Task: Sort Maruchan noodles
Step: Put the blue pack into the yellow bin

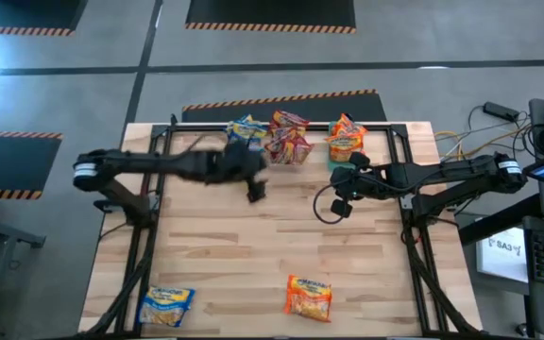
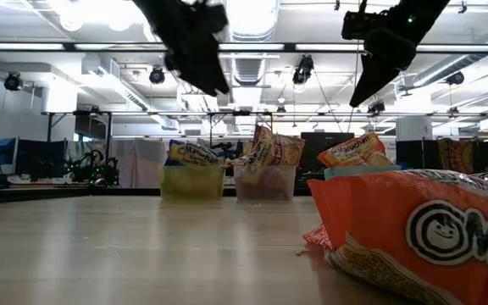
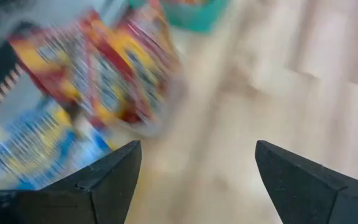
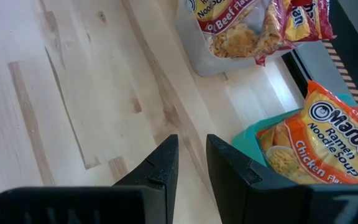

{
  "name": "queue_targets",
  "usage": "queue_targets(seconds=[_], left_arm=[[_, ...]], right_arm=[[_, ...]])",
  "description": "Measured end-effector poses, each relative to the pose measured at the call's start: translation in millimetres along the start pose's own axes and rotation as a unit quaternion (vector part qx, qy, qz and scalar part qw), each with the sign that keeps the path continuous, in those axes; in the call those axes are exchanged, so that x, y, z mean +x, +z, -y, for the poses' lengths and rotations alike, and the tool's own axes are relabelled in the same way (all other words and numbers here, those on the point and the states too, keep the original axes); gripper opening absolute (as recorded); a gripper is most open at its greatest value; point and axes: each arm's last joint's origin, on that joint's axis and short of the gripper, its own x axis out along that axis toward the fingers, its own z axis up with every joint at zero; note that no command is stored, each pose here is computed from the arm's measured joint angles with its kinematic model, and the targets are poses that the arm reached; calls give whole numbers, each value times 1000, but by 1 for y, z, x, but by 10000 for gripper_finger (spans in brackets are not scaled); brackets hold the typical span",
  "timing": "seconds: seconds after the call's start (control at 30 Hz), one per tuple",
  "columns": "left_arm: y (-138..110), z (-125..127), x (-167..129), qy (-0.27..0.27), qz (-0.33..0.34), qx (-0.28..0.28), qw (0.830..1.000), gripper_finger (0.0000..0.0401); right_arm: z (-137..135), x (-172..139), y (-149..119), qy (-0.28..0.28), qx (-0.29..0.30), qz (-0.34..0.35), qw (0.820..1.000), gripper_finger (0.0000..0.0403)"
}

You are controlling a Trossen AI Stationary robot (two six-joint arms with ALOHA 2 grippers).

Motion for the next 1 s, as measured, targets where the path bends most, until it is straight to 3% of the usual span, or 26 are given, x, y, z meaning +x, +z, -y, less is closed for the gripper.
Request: queue_targets(seconds=[0.27,0.37,0.63,1.0], left_arm=[[-45,79,-56,-79,-64,-78,992,296],[-64,101,-70,-83,-111,-117,983,296],[-109,150,-111,-103,-201,-249,942,296],[-165,198,-145,-96,-332,-300,889,296]], right_arm=[[0,0,0,0,0,0,1000,73],[0,0,0,0,0,0,1000,73],[0,0,0,0,0,0,1000,73],[0,0,0,0,0,0,1000,73]])
